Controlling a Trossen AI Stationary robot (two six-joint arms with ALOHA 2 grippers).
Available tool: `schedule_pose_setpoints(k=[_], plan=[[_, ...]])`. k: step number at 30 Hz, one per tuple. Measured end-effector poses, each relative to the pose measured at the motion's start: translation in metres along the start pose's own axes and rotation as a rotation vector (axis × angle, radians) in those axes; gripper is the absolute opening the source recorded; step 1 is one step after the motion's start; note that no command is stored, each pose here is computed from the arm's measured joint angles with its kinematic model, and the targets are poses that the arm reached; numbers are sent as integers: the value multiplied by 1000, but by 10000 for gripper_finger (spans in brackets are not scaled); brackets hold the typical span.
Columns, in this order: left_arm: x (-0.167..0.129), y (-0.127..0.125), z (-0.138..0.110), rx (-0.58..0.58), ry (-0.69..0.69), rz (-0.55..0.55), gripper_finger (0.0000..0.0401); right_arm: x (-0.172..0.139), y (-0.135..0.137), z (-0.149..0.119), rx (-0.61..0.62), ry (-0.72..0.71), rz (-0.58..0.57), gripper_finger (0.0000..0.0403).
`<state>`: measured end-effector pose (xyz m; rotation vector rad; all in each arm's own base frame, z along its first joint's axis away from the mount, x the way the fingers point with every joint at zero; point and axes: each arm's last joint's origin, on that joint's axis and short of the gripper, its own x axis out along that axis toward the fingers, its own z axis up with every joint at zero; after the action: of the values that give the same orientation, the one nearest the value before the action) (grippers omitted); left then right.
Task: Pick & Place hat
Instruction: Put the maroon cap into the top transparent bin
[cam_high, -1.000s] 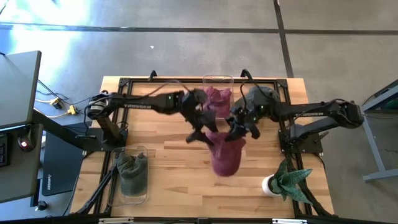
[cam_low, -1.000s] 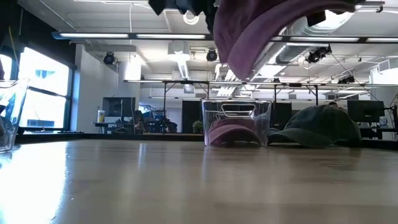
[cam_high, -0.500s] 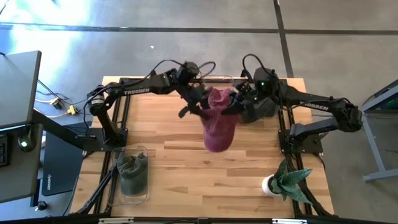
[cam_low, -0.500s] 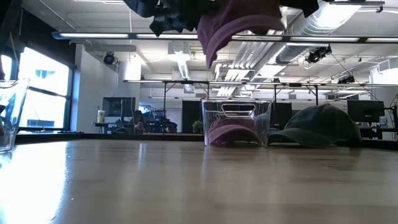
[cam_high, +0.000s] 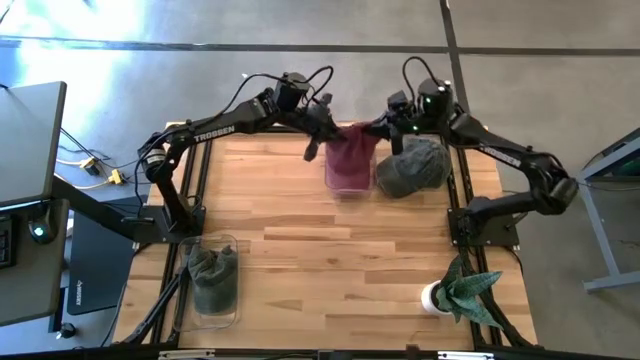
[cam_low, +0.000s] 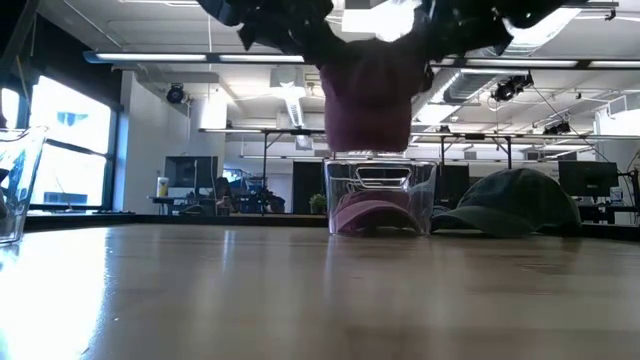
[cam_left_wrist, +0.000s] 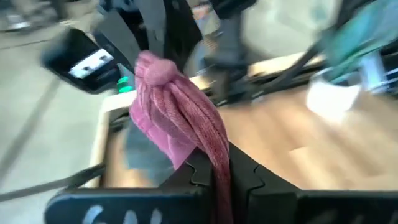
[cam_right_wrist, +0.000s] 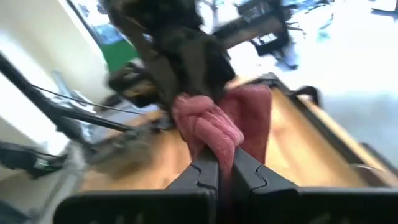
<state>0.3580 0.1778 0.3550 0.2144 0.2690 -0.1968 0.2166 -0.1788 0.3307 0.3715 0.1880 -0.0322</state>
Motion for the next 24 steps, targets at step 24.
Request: schedule_pose_setpoints(k=[24], plan=[[27, 12, -36, -201, 9, -132, 1, 11, -48, -24, 255, 103, 47, 5]])
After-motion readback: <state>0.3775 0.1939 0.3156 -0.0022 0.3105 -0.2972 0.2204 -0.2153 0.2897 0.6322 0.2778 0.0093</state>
